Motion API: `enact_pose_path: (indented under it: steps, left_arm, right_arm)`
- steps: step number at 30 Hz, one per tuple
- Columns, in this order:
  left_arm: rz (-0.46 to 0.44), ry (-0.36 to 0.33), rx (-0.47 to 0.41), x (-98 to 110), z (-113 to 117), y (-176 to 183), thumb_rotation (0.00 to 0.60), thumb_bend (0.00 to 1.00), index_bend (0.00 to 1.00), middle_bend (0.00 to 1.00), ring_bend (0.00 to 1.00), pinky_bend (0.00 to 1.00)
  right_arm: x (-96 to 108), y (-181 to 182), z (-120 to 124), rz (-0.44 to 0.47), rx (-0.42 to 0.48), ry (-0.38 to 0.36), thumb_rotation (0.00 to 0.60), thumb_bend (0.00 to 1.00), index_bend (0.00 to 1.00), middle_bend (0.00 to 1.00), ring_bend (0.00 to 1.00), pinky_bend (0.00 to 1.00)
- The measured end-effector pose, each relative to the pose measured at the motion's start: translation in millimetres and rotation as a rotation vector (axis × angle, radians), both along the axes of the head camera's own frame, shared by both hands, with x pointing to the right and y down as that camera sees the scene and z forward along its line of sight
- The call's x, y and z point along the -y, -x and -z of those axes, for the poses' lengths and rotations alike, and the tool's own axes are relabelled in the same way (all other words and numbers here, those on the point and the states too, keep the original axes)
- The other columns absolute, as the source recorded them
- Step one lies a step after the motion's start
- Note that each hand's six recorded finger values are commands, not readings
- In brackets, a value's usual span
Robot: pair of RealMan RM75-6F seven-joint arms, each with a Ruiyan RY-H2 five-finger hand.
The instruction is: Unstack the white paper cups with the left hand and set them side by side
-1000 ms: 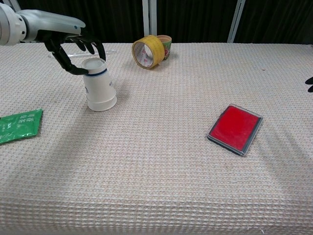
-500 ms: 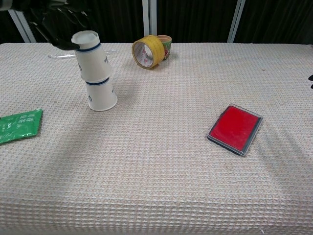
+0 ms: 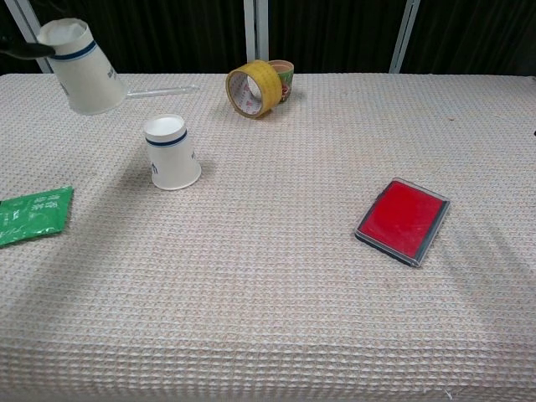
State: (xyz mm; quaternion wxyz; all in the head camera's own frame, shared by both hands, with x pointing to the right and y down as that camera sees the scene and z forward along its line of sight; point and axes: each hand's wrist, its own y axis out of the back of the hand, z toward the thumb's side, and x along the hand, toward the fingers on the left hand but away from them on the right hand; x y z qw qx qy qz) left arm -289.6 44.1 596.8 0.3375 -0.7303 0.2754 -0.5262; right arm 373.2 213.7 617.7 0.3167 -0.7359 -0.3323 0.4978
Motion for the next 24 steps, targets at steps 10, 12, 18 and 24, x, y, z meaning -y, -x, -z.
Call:
enact_pose_path:
  steps: [10,12,18,24]
  left_arm:
    - [-0.017,0.108,0.048,-17.4,-55.4,-5.2,0.6,0.4,0.36,0.15,0.15,0.13]
    - [-0.03,0.117,0.057,-18.6,-64.7,-10.4,0.6,0.4,0.36,0.15,0.15,0.13]
    - [-0.048,0.125,0.061,-18.6,-76.8,-24.3,0.6,0.4,0.36,0.15,0.15,0.13]
    - [-0.044,0.129,0.059,-18.7,-83.1,-28.7,0.6,0.4,0.36,0.15,0.15,0.13]
  right_arm:
    - [0.9,1.2,-2.1,-0.002,-0.004,0.008,0.6,0.15,0.15,0.21,0.0,0.11]
    - [1.0,0.1,-1.9,-0.005,-0.007,0.008,0.6,0.15,0.15,0.21,0.0,0.11]
    - [1.0,-2.7,-0.9,-0.014,-0.013,0.008,0.6,0.15,0.15,0.21,0.0,0.11]
    - [0.5,-3.4,-3.3,-0.018,-0.013,0.015,0.6,0.15,0.15,0.21,0.0,0.11]
